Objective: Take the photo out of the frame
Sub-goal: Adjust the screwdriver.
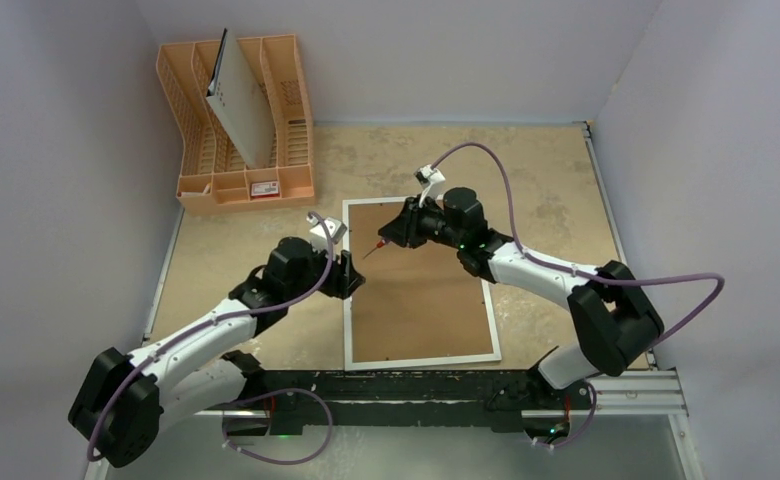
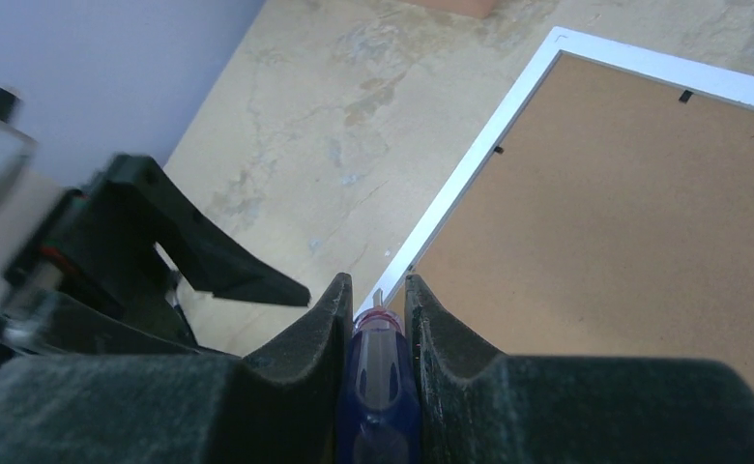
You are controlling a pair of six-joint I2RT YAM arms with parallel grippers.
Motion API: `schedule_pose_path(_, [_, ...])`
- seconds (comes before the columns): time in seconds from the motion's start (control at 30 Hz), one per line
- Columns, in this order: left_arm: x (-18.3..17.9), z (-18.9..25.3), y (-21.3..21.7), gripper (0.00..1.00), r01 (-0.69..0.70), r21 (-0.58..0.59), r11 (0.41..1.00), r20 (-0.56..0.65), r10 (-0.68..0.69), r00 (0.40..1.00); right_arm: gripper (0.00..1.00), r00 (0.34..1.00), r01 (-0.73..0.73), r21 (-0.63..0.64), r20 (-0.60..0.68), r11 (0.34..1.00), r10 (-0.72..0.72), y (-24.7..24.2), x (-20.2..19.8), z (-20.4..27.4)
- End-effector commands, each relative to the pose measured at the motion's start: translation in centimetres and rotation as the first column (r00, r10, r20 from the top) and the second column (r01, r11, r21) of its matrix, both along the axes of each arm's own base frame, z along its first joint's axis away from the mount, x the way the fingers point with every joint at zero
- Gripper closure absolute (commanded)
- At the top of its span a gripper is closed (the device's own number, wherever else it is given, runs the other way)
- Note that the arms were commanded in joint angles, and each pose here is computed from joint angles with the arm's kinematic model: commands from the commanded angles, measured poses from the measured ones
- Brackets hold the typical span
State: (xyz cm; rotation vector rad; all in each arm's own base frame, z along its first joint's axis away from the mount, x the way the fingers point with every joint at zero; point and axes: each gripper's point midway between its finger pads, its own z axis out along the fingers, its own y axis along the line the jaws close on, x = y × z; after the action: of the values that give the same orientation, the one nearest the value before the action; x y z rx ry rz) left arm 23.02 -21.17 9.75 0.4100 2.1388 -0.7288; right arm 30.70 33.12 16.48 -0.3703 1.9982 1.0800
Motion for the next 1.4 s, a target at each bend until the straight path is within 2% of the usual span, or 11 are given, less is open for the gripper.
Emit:
schedule_pose_path(0.0, [1.4,6.7,-1.6,0.48,0.131,0.01,0.991,0.219,-0.13,0.967,1.0,0.982,-0.188,0.127,0.052,0.974,0.183,-0.3,-2.0,3.5])
schedule_pose_path(0.13, [0.8,8.2,-2.9,0.47,0.301,0.092,0.949,0.324,-0.315,0.892,1.0,0.959,-0.281,0.136,0.084,0.95,0.271,-1.2,-3.1,4.3])
schedule_pose_path(0.3, [1.0,8.0,-2.9,0.47,0.355,0.19,0.915,0.348,-0.401,0.847,1.0,0.939,-0.341,0.153,0.11,0.928,0.327,-1.2,-4.2,5.4])
schedule_pose_path(0.5, [1.1,7.7,-4.1,0.48,0.418,0.191,0.888,0.374,-0.459,0.806,1.0,0.907,-0.419,0.175,0.117,0.891,0.404,-0.8,-5.1,6.3])
schedule_pose_path(0.7, [1.1,8.5,-5.1,0.49,0.452,0.154,0.879,0.402,-0.473,0.784,1.0,0.911,-0.409,0.168,0.137,0.897,0.389,-0.8,-4.8,6.6])
schedule_pose_path(0.9, [0.9,8.0,-6.3,0.55,0.485,0.111,0.868,0.383,-0.487,0.785,1.0,0.931,-0.36,0.164,0.132,0.918,0.342,-0.9,-4.0,6.4])
schedule_pose_path(1.07, [0.9,7.6,-6.6,0.68,0.481,0.122,0.868,0.378,-0.489,0.786,1.0,0.938,-0.338,0.161,0.131,0.927,0.32,-0.9,-3.6,6.5])
schedule_pose_path(1.33, [1.0,8.1,-7.2,1.0,0.472,0.126,0.873,0.393,-0.481,0.784,1.0,0.923,-0.383,0.155,0.096,0.911,0.372,-0.8,-4.6,5.8])
schedule_pose_path(1.37, [1.1,8.0,-7.1,1.0,0.471,0.137,0.871,0.39,-0.485,0.783,1.0,0.919,-0.394,0.151,0.088,0.907,0.385,-0.8,-4.8,5.6])
